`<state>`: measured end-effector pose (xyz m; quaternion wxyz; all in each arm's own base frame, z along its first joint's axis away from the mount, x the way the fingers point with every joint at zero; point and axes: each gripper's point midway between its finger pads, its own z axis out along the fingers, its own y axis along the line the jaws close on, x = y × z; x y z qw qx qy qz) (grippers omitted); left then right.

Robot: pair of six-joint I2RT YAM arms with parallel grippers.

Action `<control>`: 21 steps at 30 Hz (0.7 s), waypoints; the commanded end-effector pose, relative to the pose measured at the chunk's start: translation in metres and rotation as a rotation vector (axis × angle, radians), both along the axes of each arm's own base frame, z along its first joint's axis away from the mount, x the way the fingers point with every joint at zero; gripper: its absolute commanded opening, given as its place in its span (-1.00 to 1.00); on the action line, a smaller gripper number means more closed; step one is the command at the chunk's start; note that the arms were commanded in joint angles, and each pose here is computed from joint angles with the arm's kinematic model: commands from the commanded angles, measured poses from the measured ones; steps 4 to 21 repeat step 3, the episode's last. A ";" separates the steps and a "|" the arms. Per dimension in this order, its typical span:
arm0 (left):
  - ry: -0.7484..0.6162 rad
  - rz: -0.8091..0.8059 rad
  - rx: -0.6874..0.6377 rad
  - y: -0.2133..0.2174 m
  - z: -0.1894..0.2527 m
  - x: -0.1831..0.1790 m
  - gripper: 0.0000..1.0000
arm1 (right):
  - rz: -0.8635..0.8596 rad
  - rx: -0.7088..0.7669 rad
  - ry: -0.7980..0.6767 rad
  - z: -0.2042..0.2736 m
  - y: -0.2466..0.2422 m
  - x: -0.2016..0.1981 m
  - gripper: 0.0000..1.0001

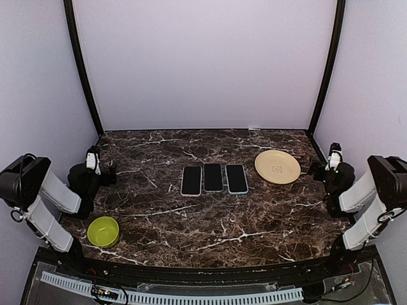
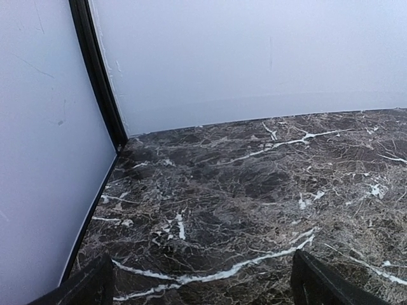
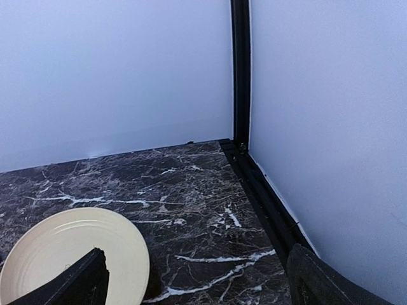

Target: Put the phone into the phone case

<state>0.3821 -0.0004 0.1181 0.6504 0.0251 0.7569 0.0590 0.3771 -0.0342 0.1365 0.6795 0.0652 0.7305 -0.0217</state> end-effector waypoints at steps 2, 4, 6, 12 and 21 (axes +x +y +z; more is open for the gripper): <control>-0.037 -0.015 -0.015 -0.001 0.009 0.002 0.98 | 0.056 -0.026 -0.008 0.005 0.009 0.004 0.97; -0.036 -0.015 -0.015 -0.001 0.009 0.002 0.98 | 0.058 -0.024 -0.008 0.005 0.009 0.004 0.97; -0.036 -0.015 -0.015 -0.001 0.009 0.002 0.98 | 0.058 -0.024 -0.008 0.005 0.009 0.004 0.97; -0.036 -0.015 -0.015 -0.001 0.009 0.002 0.98 | 0.058 -0.024 -0.008 0.005 0.009 0.004 0.97; -0.036 -0.015 -0.015 -0.001 0.009 0.002 0.98 | 0.058 -0.024 -0.008 0.005 0.009 0.004 0.97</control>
